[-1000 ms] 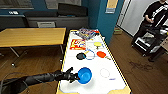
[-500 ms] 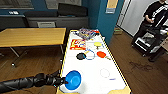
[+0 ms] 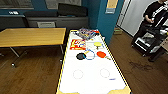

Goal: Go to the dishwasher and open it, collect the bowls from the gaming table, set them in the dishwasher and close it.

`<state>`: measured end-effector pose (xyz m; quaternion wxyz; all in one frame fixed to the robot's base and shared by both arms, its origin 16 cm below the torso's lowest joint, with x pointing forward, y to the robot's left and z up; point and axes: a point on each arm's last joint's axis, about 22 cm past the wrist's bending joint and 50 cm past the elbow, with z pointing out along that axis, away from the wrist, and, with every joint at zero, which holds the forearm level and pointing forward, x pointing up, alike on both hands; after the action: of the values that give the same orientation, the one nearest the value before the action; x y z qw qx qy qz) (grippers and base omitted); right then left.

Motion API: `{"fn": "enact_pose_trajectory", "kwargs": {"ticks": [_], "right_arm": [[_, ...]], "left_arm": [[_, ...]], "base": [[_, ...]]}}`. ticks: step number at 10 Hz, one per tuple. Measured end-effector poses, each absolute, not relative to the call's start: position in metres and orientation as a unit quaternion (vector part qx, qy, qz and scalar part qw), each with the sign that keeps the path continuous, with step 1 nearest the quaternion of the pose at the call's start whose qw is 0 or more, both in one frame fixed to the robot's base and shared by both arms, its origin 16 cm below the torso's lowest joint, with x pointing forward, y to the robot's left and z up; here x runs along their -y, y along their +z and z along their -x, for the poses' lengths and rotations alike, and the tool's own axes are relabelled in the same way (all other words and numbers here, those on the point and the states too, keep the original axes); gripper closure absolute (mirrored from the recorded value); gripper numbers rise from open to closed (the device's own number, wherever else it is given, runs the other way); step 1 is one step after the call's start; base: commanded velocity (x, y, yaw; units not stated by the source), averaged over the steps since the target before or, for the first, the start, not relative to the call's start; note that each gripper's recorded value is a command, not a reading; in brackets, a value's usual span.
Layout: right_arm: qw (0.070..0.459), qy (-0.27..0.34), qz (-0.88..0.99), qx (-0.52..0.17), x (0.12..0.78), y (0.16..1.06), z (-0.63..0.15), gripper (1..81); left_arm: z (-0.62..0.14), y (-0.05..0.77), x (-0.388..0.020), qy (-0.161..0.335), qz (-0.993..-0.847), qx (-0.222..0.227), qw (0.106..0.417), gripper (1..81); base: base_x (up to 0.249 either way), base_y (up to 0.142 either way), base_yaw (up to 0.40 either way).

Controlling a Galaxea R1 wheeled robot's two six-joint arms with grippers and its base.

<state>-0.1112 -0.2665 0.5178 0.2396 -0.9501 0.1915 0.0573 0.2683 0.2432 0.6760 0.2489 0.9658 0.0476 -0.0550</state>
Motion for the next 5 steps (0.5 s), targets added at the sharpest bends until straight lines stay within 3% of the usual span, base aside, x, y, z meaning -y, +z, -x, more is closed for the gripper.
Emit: {"fn": "enact_pose_trajectory", "kwargs": {"ticks": [3,5], "right_arm": [[0.243,0.058,0.949,-0.192,0.261,0.518,0.112,81.1],[0.243,0.059,0.949,-0.193,0.261,0.518,0.114,81.1]], "left_arm": [[-0.185,0.63,-0.275,-0.108,-0.972,-0.047,0.205,81.1],[-0.161,0.606,-0.285,-0.115,-0.973,-0.051,0.196,81.1]], "base": [[0.0,0.0,0.0],[0.0,0.0,0.0]]}}
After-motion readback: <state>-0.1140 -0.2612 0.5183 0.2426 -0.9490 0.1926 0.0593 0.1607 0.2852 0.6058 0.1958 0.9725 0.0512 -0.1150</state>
